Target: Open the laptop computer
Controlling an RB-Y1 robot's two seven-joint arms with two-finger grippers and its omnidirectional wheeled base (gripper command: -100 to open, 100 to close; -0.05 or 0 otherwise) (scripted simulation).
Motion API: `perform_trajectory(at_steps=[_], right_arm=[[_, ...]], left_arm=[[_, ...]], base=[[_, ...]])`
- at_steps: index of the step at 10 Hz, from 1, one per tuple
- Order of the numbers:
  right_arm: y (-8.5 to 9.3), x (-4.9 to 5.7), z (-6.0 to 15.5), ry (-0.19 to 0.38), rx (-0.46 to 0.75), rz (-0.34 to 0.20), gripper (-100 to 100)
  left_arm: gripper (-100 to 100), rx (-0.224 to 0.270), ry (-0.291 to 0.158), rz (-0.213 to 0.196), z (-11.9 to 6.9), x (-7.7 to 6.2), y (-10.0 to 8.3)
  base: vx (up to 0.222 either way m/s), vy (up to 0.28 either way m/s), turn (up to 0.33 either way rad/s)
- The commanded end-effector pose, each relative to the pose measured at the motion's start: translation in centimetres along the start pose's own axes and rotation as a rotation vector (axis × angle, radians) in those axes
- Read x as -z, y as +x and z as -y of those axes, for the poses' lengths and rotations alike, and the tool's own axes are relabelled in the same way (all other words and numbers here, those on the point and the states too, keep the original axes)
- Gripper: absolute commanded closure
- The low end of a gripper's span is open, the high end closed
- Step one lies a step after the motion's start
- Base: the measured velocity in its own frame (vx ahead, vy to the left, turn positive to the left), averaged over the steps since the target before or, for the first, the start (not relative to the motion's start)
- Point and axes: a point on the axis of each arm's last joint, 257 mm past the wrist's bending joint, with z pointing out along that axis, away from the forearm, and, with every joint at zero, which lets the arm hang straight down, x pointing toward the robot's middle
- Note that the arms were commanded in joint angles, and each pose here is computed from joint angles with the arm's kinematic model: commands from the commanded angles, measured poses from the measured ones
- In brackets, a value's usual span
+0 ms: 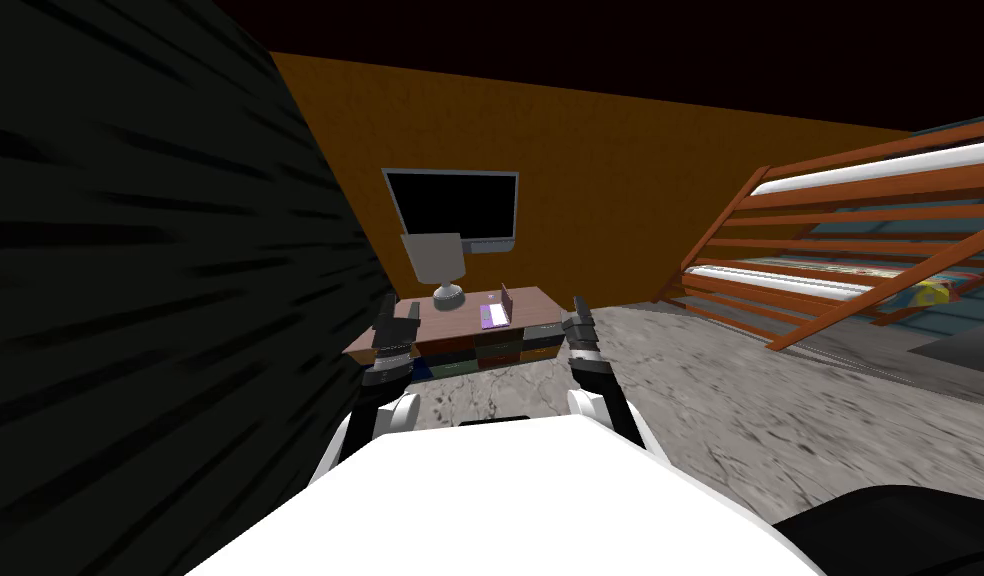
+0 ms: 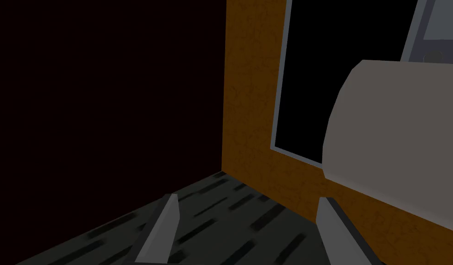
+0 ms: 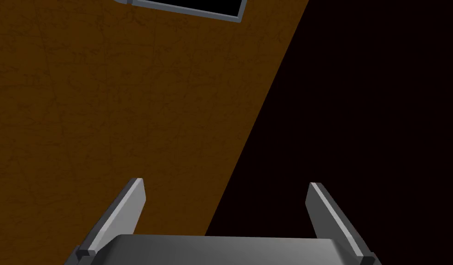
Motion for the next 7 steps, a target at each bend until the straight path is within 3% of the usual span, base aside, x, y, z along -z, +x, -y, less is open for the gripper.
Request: perform_trajectory(at_steps=[1,7], right_arm=[[0.00,0.00,0.00,0.000,0.000,0.000,0],[0.00,0.00,-0.02,0.000,0.000,0.000,0]], left_arm=[[0,0.000,0.000,0.000,0.00,0.00,0.00],[0,0.000,0.000,0.000,0.02,0.00,0.00]], base=[[0.000,0.000,0.000],[0.000,0.000,0.000]])
